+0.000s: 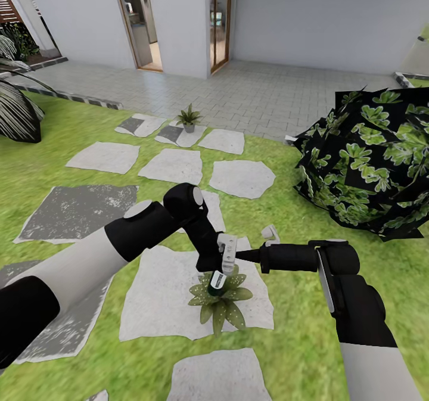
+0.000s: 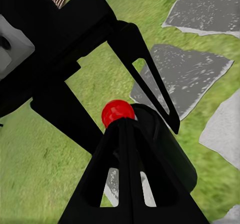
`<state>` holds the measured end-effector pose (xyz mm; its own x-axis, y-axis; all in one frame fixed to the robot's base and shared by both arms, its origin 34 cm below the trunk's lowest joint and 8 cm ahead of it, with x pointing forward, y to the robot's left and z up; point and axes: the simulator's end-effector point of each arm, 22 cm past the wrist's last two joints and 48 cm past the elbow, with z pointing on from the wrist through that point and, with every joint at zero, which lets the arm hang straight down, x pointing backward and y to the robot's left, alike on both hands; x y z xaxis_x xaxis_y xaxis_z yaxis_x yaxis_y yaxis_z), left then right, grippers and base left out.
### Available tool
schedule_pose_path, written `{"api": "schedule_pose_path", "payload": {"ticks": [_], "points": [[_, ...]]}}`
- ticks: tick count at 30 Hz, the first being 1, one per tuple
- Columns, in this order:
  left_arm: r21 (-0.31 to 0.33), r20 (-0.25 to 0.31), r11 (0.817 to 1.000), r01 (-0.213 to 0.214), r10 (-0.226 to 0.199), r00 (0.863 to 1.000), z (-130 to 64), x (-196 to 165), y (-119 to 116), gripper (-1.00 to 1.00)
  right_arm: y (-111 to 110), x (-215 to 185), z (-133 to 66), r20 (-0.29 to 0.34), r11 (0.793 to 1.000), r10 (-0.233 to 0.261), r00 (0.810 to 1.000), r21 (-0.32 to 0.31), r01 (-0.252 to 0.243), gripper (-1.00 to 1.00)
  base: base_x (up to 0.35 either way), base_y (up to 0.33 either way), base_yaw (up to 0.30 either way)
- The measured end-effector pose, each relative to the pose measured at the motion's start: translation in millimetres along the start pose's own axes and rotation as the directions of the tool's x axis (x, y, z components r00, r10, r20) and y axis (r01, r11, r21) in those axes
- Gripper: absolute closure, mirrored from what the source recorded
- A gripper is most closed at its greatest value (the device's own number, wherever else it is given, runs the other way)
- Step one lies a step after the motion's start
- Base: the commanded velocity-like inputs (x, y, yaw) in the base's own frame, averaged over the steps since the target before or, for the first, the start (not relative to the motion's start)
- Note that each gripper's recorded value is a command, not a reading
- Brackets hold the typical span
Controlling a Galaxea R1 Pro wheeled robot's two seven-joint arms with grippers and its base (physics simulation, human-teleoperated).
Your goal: Pick up the pesticide atomizer in the garden and spray insectifuge to fully cover both potted plants in the garden.
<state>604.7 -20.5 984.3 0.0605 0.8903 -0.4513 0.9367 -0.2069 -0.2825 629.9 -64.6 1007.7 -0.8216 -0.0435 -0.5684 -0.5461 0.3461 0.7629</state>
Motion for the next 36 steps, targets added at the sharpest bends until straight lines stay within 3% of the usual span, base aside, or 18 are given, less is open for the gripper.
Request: {"api": "schedule_pose_path", "payload": {"ticks": [23,29,36], "points": [[0.006,-0.003,1.0,0.003,-0.003,1.0,2.9,8.8,-1.9,1.0,-0.1,0.0,0.0,0.0,1.0,0.0,1.0,0.0,0.0,1.0,0.0,0.0,0.0],[-0.007,-0.035,0.998,0.067,-0.068,0.997,-2.3,51.2,3.8,1.0,0.0,0.0,0.0,0.0,1.0,0.0,1.0,0.0,0.0,1.0,0.0,0.0,0.0],[-0.007,-0.086,0.988,0.157,-0.157,0.984,-3.0,122.1,-1.3,1.0,0.1,0.0,0.0,0.0,1.0,0.0,1.0,-0.001,0.0,1.0,0.0,0.0,0.0]]}}
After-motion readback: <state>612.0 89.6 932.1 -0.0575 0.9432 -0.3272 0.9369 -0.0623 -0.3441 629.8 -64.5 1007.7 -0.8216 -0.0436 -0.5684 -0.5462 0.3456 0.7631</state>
